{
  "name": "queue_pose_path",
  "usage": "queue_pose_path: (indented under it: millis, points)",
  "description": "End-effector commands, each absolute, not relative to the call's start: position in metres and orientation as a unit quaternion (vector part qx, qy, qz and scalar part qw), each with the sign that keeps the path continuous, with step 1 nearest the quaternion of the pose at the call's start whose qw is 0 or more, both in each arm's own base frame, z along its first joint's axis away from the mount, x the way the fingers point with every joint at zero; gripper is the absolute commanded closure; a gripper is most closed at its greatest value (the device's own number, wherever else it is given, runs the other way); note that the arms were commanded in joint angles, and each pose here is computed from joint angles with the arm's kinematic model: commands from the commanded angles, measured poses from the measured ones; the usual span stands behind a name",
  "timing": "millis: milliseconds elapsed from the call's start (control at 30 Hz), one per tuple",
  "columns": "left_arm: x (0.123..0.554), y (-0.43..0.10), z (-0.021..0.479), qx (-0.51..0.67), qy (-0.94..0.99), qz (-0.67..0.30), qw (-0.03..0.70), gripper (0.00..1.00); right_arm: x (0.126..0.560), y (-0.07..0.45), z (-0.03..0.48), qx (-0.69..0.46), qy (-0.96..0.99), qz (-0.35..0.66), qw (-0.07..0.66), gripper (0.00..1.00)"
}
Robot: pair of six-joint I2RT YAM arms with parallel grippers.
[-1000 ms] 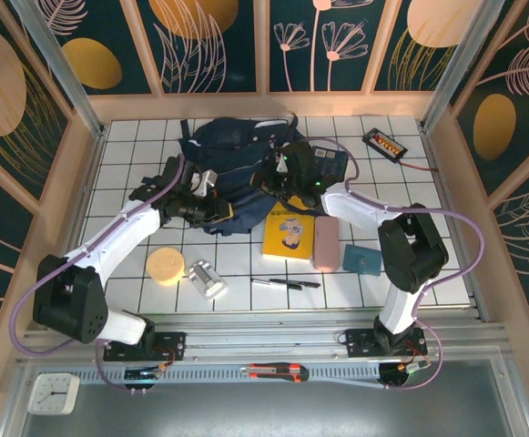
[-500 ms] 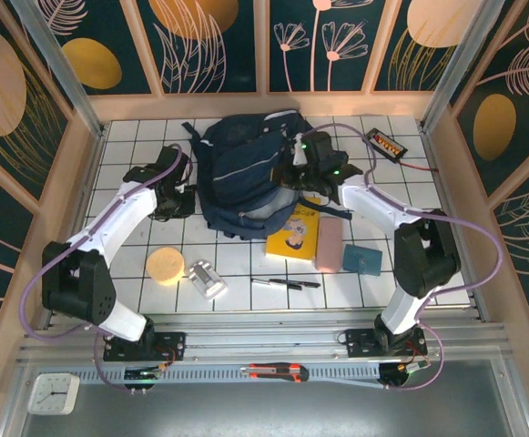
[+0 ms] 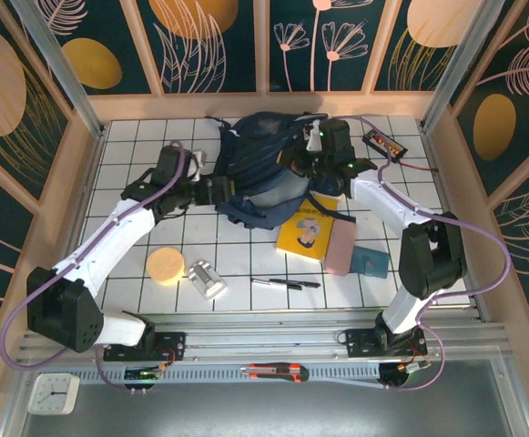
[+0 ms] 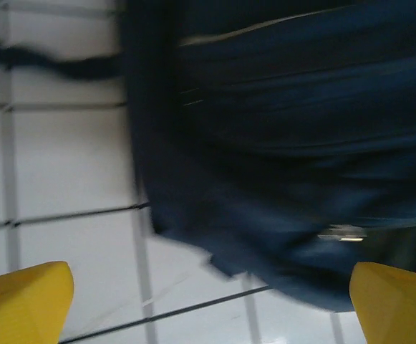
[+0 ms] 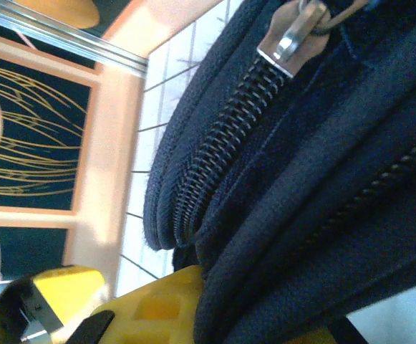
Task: Pack the student bag
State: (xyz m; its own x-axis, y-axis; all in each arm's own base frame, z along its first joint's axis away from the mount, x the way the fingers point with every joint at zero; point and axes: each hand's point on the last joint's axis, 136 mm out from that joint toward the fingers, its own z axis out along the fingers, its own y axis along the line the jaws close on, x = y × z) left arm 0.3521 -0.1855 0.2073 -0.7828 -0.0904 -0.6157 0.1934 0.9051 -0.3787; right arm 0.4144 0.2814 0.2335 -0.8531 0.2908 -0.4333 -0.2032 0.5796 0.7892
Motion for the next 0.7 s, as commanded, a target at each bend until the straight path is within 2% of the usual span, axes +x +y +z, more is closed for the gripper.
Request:
queue_pose_path:
  millis: [0, 200, 433, 500, 533, 567, 667]
  points:
    - [0.37, -0.217, 0.235, 0.083, 0.892, -0.211, 0.391, 0.01, 0.417, 0.313, 0.318, -0.025, 0.781, 0.542, 0.31, 1.0]
    - [0.391, -0.252, 0.242, 0.184, 0.884, -0.147, 0.403, 0.01, 0.418, 0.325, 0.329, -0.03, 0.778, 0.553, 0.296, 1.0]
    - [0.414, -0.255, 0.237, 0.23, 0.884, -0.052, 0.403, 0.02, 0.412, 0.336, 0.33, -0.046, 0.777, 0.561, 0.282, 1.0]
    - [0.421, -0.258, 0.224, 0.24, 0.888, -0.039, 0.39, 0.08, 0.412, 0.337, 0.327, -0.046, 0.778, 0.562, 0.279, 1.0]
    - [0.422, -0.258, 0.22, 0.243, 0.89, -0.033, 0.385, 0.17, 0.412, 0.336, 0.326, -0.045, 0.778, 0.562, 0.278, 1.0]
    - [0.423, -0.259, 0.216, 0.247, 0.891, -0.031, 0.38, 0.39, 0.413, 0.337, 0.325, -0.045, 0.777, 0.564, 0.276, 1.0]
    - [0.428, -0.25, 0.208, 0.222, 0.902, -0.006, 0.369, 0.96, 0.416, 0.338, 0.321, -0.045, 0.778, 0.567, 0.268, 1.0]
